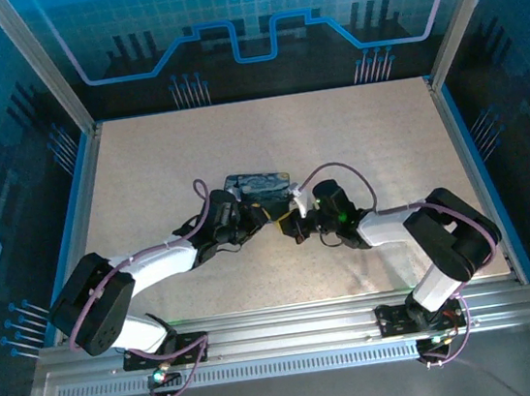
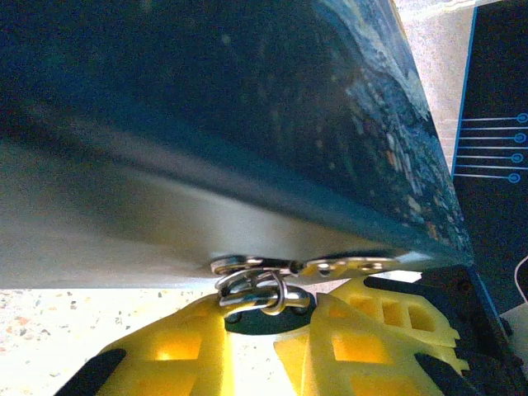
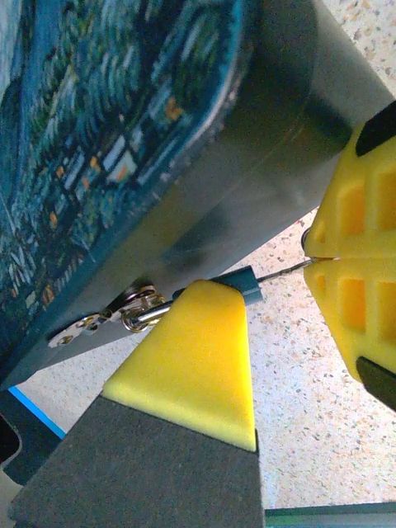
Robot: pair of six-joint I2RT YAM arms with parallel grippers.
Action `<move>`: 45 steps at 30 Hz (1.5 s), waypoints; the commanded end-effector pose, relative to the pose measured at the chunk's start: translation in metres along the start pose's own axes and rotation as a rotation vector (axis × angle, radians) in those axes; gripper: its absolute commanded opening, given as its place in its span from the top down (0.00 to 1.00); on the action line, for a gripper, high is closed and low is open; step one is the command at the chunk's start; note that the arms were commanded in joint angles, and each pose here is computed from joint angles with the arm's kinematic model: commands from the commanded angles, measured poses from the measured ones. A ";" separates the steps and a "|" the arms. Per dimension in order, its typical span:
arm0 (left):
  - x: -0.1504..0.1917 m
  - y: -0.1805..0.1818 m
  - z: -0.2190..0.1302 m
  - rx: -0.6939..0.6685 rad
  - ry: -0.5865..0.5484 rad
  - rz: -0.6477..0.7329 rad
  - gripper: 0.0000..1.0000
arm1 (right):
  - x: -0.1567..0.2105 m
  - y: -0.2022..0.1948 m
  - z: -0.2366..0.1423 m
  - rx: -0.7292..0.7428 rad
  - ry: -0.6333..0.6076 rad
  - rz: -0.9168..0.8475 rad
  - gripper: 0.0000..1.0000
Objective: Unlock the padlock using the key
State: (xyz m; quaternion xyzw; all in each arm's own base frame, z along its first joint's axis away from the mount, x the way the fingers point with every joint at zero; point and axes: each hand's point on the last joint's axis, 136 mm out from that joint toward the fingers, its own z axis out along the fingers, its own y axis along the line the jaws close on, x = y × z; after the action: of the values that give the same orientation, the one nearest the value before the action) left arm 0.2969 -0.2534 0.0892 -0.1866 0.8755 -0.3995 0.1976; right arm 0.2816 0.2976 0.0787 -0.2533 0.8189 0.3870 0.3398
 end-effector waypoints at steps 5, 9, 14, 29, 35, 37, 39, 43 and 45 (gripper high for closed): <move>0.033 -0.022 -0.001 0.070 0.155 0.034 0.79 | -0.069 0.008 -0.001 -0.013 -0.180 -0.092 1.00; 0.034 -0.022 0.000 0.071 0.158 0.032 0.79 | -0.071 0.002 -0.003 0.004 -0.187 -0.087 1.00; 0.034 -0.024 0.000 0.075 0.162 0.034 0.79 | -0.073 0.006 -0.003 -0.019 -0.180 -0.104 1.00; 0.037 -0.016 0.008 0.060 0.176 0.024 0.79 | -0.077 0.006 -0.002 -0.054 -0.174 -0.080 1.00; 0.040 -0.003 0.018 0.039 0.179 0.007 0.80 | -0.048 -0.007 0.000 -0.015 -0.132 -0.031 1.00; 0.040 0.000 0.020 0.037 0.178 -0.001 0.80 | -0.038 -0.011 -0.001 -0.006 -0.120 -0.014 1.00; 0.042 0.003 0.024 0.033 0.179 -0.005 0.79 | -0.028 -0.014 -0.001 0.003 -0.105 0.003 1.00; 0.045 0.008 0.029 0.028 0.182 -0.010 0.79 | -0.011 -0.018 -0.002 0.014 -0.085 0.030 1.00; 0.046 0.010 0.032 0.029 0.182 -0.015 0.78 | -0.005 -0.020 -0.002 0.021 -0.078 0.041 1.00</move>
State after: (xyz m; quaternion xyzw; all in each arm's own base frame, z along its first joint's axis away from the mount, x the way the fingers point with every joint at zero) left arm 0.2971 -0.2743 0.0643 -0.1785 0.8773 -0.4127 0.1676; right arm 0.2800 0.2818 0.0543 -0.2282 0.8375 0.3859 0.3123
